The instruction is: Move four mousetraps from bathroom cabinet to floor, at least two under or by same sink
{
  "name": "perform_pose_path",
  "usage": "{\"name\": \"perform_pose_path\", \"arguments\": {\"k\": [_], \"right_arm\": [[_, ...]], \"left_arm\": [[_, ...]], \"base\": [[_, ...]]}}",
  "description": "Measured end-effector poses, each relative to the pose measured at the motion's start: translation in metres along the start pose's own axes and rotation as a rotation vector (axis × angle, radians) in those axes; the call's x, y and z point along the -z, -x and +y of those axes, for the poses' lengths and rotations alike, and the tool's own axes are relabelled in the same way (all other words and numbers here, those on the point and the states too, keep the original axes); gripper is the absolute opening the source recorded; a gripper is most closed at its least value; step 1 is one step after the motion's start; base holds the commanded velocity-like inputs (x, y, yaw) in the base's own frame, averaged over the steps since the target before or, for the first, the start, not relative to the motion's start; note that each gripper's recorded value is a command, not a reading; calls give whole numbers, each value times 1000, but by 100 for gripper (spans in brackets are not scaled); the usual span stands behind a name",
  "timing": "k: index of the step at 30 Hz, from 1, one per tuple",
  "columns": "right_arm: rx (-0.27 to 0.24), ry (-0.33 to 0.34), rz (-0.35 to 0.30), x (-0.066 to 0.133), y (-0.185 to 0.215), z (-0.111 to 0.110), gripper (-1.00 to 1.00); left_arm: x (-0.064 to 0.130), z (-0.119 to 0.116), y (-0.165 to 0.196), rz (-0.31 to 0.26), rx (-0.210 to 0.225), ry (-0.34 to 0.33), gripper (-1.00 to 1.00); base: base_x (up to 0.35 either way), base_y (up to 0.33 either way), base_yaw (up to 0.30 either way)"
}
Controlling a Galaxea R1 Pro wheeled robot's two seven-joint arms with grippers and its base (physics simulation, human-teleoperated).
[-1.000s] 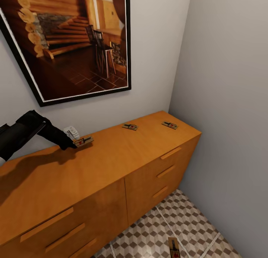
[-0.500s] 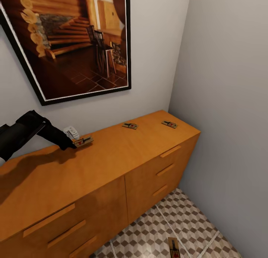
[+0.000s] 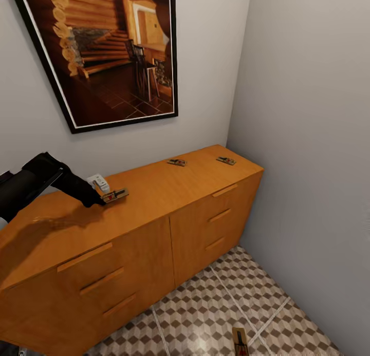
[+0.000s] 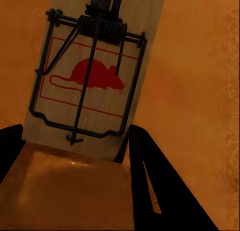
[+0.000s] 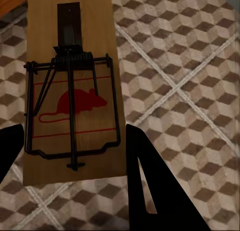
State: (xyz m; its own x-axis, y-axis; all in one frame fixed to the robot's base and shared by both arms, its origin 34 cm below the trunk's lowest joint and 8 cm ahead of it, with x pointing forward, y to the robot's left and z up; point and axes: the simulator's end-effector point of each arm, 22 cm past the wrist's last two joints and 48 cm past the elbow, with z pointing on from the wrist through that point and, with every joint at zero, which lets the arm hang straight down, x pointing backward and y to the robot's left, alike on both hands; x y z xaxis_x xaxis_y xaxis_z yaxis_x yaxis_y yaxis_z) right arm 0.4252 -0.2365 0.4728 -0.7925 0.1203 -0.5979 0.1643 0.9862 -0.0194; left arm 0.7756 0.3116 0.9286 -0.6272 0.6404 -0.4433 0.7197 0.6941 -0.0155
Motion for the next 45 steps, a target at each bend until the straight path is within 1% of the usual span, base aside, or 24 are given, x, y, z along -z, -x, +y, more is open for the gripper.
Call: {"name": "perform_pose_path", "arguments": {"k": [28, 35, 41, 45], "right_arm": [[0, -1, 0, 0, 0, -1, -100], [0, -1, 0, 0, 0, -1, -100], [0, -1, 0, 0, 0, 0, -100], [0, 0, -1, 0, 0, -1, -100]], "left_arm": [[-1, -1, 0, 2, -1, -1, -100], [-5, -2, -4, 19, -6, -3, -100], [-7, -1, -7, 26, 2, -4, -100], [-8, 0, -10, 34, 10, -5, -100]], "base": [[-270, -205, 0], [-268, -207, 0], [-270, -192, 0], [-121, -105, 0]]}}
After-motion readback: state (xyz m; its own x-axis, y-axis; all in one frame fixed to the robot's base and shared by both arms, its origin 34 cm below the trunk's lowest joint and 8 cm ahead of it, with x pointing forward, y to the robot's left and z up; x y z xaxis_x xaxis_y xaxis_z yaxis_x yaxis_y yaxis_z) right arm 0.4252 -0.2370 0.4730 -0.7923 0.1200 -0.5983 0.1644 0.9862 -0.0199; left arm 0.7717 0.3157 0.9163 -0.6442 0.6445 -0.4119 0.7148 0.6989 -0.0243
